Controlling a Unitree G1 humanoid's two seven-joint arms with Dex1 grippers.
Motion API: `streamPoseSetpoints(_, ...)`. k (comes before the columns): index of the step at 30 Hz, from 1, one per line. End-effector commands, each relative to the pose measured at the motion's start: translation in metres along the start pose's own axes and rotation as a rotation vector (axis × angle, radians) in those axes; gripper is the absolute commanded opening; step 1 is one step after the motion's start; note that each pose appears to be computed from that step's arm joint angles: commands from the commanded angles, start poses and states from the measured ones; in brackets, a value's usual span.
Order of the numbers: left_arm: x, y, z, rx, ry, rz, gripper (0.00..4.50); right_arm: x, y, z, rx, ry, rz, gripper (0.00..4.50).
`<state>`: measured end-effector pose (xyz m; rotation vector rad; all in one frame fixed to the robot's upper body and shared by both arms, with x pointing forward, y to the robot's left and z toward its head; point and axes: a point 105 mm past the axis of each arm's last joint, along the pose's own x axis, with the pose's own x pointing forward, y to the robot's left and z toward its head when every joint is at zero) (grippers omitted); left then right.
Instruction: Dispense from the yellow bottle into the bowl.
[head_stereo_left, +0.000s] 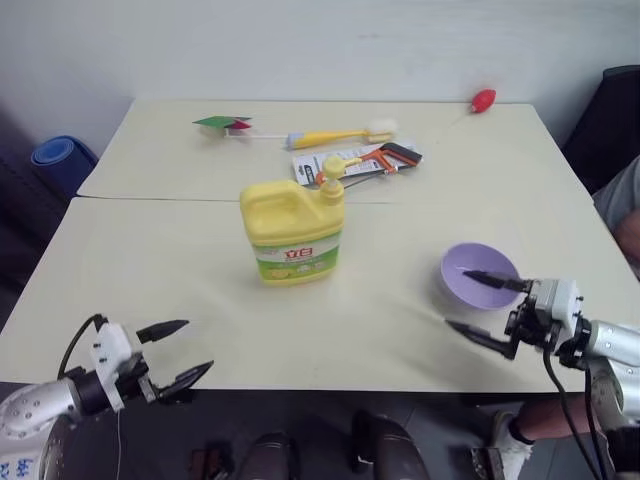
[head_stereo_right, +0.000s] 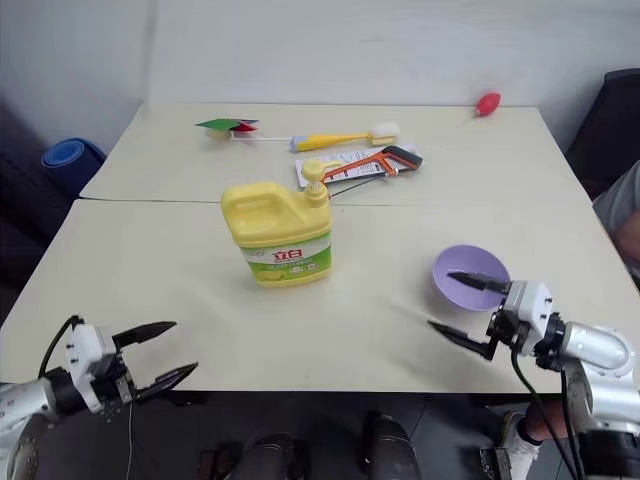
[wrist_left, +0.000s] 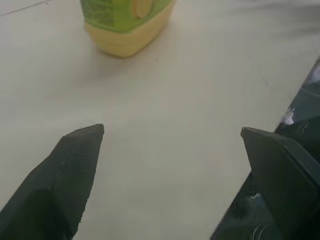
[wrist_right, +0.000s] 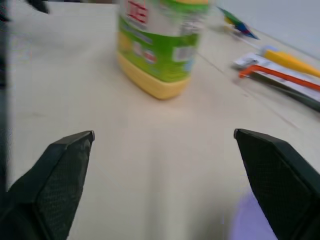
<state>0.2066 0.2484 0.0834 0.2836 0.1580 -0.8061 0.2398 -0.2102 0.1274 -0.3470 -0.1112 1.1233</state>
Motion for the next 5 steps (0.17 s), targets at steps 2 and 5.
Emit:
streamPoseSetpoints(2, 0.007, -0.01, -0.005, 0.077, 0.023, 0.039, 4.5, 0.008, 0.036, -0.006, 0.028, -0.009, 0.075, 4.48)
streamPoseSetpoints(5, 0.013, -0.01, 0.0, 0.065, -0.001, 0.087, 4.5, -0.001, 0.032, -0.026, 0.007, 0.028, -0.045, 4.48)
